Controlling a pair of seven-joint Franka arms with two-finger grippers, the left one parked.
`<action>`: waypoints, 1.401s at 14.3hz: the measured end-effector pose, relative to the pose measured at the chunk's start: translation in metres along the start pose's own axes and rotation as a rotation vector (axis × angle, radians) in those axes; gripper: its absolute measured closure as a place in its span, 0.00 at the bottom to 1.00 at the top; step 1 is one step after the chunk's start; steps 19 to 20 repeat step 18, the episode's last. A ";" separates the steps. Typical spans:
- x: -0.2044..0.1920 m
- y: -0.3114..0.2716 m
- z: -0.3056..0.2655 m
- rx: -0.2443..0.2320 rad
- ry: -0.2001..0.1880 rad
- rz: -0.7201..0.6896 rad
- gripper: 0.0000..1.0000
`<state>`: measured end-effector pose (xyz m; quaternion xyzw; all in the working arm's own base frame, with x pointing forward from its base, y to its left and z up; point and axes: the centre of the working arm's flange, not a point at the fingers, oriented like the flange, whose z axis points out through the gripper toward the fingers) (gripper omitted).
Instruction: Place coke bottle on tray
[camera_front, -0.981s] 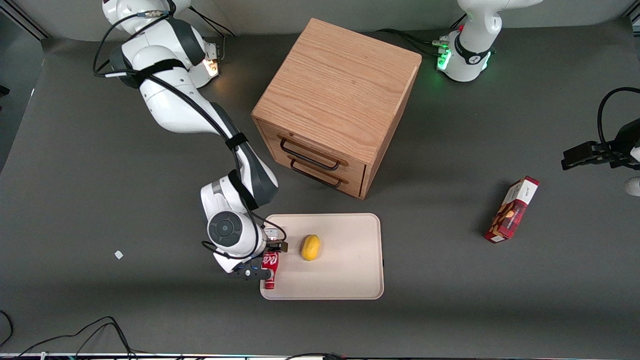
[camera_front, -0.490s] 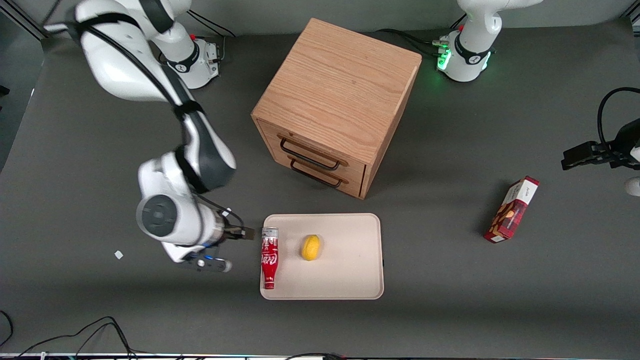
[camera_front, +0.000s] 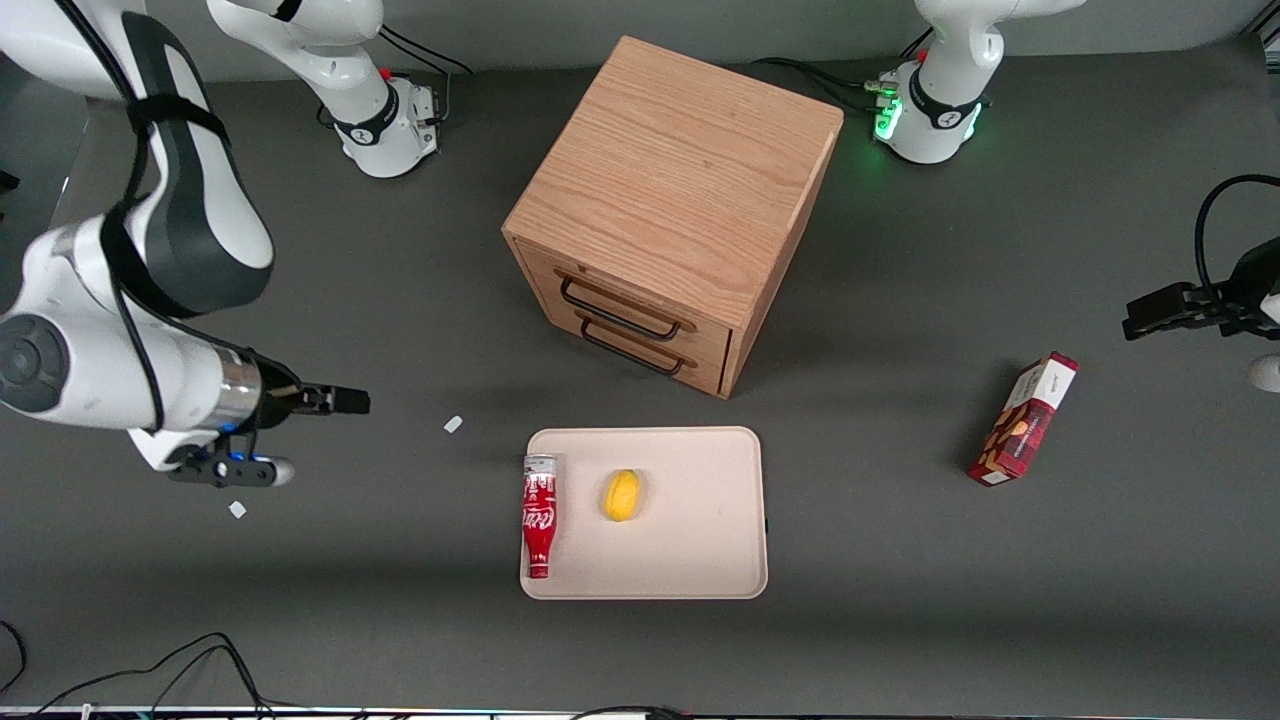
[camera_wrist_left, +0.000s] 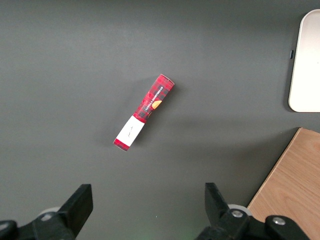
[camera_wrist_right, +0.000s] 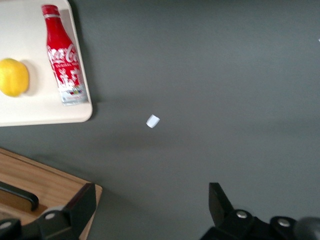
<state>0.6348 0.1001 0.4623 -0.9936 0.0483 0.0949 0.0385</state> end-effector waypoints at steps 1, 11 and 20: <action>-0.014 0.007 -0.007 -0.011 0.004 0.001 0.00; -0.112 0.038 -0.085 -0.052 0.152 0.027 0.00; -0.113 0.060 -0.092 -0.041 0.111 0.017 0.00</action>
